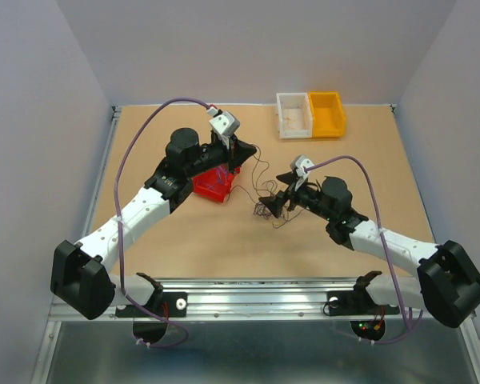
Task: Untangle the cables
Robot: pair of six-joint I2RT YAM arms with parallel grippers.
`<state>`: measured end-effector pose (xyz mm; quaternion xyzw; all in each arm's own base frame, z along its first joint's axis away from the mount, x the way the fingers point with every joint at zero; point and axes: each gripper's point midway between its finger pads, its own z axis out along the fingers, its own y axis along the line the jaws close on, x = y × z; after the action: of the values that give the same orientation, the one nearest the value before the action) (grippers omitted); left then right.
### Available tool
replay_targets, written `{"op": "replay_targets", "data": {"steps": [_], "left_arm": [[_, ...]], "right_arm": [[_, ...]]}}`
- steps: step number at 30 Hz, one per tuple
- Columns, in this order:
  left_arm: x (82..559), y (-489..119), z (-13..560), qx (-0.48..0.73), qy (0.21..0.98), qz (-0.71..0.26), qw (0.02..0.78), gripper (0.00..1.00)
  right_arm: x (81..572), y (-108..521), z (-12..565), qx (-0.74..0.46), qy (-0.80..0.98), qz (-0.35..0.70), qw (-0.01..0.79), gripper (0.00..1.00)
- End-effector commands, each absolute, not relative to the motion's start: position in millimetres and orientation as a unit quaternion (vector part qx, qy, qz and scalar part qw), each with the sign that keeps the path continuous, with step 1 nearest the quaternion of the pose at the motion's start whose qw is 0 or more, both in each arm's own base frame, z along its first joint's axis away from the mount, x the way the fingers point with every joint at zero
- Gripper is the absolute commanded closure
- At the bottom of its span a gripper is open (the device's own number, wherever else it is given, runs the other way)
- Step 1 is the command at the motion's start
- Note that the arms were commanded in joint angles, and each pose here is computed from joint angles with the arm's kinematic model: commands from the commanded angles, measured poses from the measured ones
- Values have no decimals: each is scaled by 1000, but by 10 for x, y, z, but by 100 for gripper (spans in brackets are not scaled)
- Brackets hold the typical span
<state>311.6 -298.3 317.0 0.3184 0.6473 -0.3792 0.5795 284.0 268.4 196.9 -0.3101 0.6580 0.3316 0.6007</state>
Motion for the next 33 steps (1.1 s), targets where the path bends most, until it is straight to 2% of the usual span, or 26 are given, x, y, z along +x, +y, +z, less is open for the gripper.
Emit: {"op": "replay_targets", "data": {"steps": [1, 10, 22, 24, 25, 26, 27, 31, 33], "left_arm": [[3042, -2934, 3639, 322, 596, -384, 627, 100], [2953, -3019, 3605, 340, 592, -411, 605, 100], [2895, -3020, 3626, 343, 589, -421, 599, 100], [2896, -3013, 3639, 342, 588, -421, 600, 100], [2900, -3013, 3633, 341, 589, -422, 599, 100], [2910, -3005, 3642, 339, 590, -423, 598, 100], [2927, -2994, 3633, 336, 593, -424, 597, 100], [3108, -2865, 3595, 310, 607, -427, 594, 100], [3244, -2753, 3576, 289, 616, -428, 595, 100]], "right_arm": [[3056, 2742, 2339, -297, 636, 306, 643, 0], [3389, 2894, 2424, -244, 639, 319, 656, 0], [3833, 3086, 2254, -181, 649, 329, 662, 2], [3828, 3144, 2182, -192, 649, 337, 654, 20], [3811, 3175, 2182, -199, 645, 342, 653, 43], [3756, 3200, 2151, -212, 643, 351, 647, 54], [3724, 3212, 2155, -218, 640, 356, 646, 73], [3530, 3251, 2226, -257, 616, 377, 643, 100], [3341, 3270, 2235, -295, 598, 391, 635, 100]]}}
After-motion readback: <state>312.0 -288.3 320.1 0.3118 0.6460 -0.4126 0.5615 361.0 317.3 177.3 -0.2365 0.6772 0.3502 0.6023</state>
